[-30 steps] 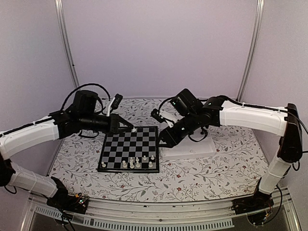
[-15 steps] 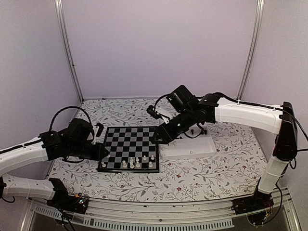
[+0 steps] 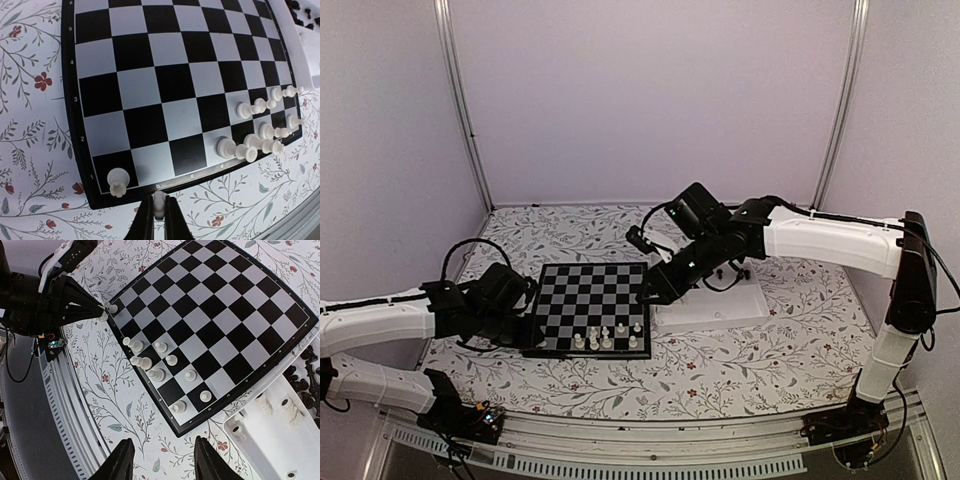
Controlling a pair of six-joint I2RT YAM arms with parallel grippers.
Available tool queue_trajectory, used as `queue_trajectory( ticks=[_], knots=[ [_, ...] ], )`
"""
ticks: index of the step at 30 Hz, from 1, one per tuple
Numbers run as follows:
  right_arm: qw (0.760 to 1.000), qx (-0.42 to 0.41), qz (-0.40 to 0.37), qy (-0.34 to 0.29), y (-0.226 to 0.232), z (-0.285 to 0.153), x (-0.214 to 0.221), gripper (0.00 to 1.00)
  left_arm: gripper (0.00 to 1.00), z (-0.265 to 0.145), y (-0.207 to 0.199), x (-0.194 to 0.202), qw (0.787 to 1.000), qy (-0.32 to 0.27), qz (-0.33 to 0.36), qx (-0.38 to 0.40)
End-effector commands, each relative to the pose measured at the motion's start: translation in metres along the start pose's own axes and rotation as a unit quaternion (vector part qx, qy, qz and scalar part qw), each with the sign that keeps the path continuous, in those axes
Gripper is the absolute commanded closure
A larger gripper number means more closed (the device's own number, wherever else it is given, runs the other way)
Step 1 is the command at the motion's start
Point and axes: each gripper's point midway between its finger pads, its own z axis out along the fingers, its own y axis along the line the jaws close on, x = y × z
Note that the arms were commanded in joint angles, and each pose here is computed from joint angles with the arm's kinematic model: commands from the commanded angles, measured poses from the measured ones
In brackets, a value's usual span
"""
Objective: Set up the chess pieces on the board
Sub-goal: Place the chess piece on the chessboard.
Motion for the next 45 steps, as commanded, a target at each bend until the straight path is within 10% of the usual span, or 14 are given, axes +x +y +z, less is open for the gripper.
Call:
queue_trajectory(
  ticks=[1,45],
  knots=[
    [1.000,0.005,-0.003,-0.006,-0.002,-0.006,0.000,0.57,0.96,0.006,-0.005,-0.002,1.000,-0.007,0.013,0.003],
    [1.000,-0.003,0.012,0.014,0.001,0.007,0.014,0.57,0.77,0.032,0.000,-0.004,0.998,-0.004,0.064,-0.027]
  ],
)
